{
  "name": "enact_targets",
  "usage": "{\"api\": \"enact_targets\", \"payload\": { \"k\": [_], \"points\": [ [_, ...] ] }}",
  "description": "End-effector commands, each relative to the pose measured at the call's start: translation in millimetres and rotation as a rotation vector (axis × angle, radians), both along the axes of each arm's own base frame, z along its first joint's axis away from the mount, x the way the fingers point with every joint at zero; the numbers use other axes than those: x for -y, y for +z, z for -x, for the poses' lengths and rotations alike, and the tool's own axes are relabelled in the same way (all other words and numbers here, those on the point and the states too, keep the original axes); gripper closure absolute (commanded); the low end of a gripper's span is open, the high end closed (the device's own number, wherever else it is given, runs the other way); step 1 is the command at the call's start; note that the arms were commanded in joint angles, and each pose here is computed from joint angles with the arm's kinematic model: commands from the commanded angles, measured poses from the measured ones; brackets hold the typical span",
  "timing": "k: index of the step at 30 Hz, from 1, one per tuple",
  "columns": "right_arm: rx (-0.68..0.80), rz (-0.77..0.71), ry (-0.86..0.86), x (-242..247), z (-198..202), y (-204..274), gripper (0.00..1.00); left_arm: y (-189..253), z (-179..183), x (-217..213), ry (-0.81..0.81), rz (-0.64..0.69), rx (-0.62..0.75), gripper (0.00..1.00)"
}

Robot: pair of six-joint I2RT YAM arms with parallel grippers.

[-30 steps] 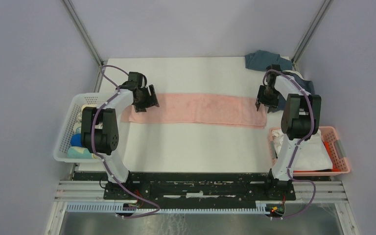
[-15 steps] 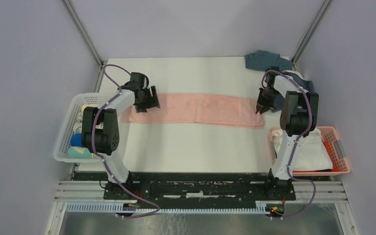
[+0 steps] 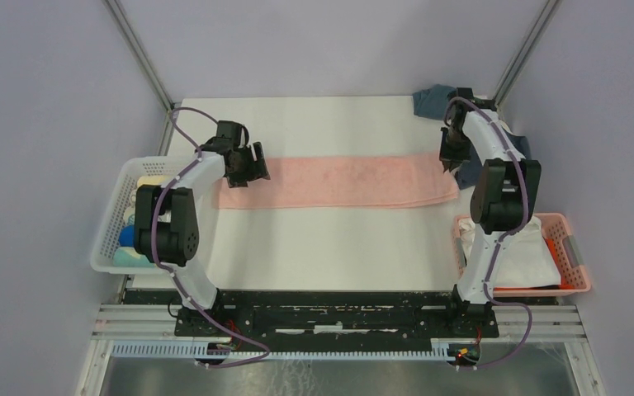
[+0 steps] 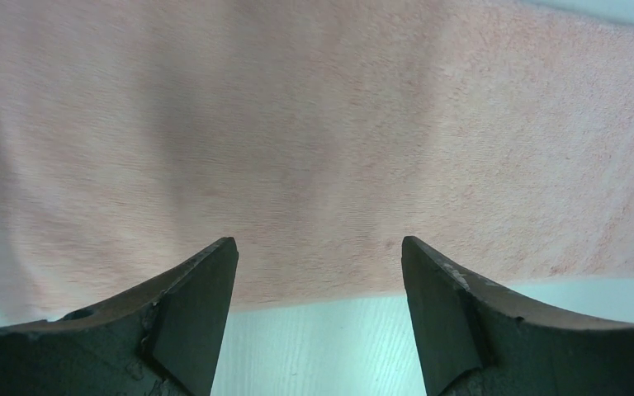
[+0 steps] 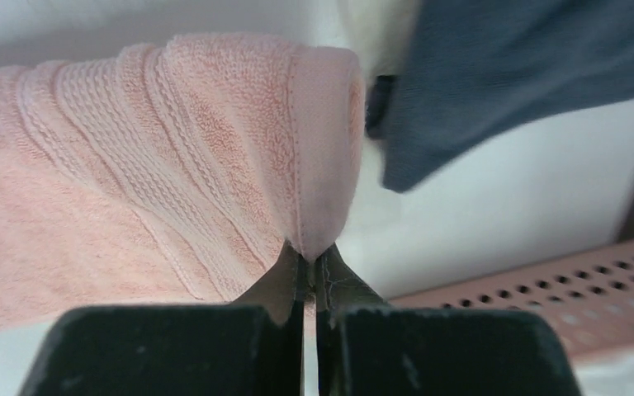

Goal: Roll the towels
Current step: Fold the towel at the center of the board.

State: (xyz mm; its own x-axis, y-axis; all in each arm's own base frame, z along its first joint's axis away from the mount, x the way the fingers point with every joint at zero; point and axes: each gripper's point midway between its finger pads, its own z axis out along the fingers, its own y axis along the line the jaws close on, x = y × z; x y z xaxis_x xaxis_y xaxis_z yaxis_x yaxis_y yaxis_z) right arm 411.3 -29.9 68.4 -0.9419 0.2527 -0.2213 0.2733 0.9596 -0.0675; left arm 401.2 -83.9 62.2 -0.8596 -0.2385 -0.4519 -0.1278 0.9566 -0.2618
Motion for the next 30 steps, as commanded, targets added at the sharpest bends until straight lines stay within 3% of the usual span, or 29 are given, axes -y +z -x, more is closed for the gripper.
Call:
{"api": "enact_targets", "payload": {
  "k": [1, 8, 13, 21, 30],
  "points": [
    [0.106, 0.29, -0.003, 53.5, 0.7, 93.2, 1.0, 38.1, -6.2, 8.6, 0.002, 0.051, 0.103, 0.2],
    [0.109, 0.562, -0.061, 114.4, -0.5, 142.7, 1.0, 35.0, 10.9, 13.3, -0.007, 0.089, 0.083, 0.2],
    [0.152, 0.593, -0.067, 122.1, -6.7, 163.9, 1.0, 25.7, 21.3, 20.6, -0.025, 0.129, 0.049, 0.2],
    [0.259, 0.395, 0.149, 12.1, -26.8, 158.0, 0.99, 16.4, 6.0, 41.8, -0.047, 0.218, 0.02, 0.21],
    [0.312, 0.111, 0.234, -126.8, -35.9, 137.3, 0.98, -7.6, -9.5, 63.9, -0.083, 0.268, -0.036, 0.26]
  ]
}}
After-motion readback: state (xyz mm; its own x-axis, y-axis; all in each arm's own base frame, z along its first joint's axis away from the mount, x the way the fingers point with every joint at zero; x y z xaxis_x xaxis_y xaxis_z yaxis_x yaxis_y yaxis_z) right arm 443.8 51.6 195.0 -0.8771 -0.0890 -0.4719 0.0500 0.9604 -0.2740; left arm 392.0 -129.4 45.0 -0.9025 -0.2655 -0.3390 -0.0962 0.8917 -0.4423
